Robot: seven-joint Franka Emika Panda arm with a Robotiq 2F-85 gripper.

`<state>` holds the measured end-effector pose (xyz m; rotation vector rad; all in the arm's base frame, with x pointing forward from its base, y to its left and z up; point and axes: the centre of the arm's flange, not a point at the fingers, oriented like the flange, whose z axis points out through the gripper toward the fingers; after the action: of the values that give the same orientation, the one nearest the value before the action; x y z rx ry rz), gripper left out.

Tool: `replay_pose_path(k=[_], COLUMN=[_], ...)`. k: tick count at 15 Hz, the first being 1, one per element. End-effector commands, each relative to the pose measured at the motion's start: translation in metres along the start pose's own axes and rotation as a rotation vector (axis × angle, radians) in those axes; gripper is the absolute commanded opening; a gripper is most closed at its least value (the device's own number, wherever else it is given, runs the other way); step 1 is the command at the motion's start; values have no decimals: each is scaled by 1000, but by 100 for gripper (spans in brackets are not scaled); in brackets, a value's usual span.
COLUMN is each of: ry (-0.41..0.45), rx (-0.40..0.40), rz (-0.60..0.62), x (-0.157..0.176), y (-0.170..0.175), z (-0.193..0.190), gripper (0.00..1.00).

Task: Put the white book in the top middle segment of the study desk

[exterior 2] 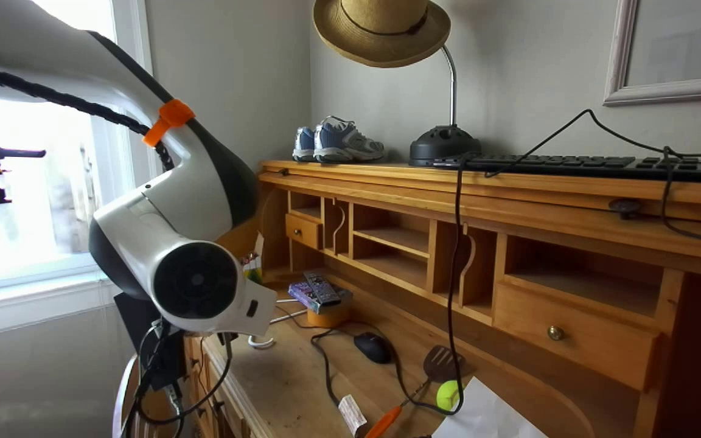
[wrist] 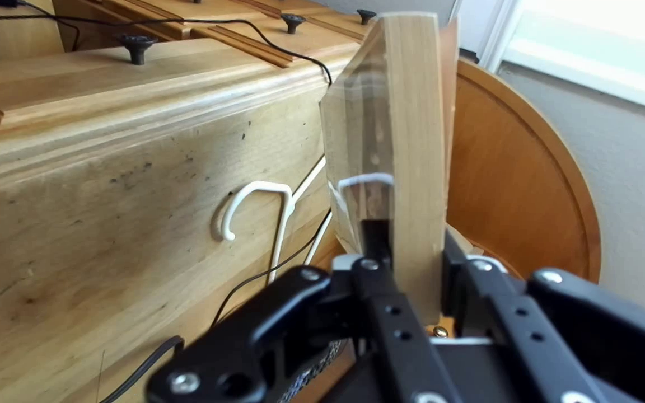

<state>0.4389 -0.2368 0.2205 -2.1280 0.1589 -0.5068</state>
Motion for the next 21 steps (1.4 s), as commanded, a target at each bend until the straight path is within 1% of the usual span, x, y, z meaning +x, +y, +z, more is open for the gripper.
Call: replay_pose_path(k=[1,6,11,16,19,20,21], ry=[47,156,308,506,628,553,579], rx=[33,101,145,178,203,186,192], rz=[-8,24,84,247,343,281,300], x=[-10,-6,3,21,28,23,24], y=[-17,-30,-29,-21,-15,-16,-15], z=[-18,-50,-88,-114,-121,-119,-121], gripper=[6,6,6,6,6,24,24])
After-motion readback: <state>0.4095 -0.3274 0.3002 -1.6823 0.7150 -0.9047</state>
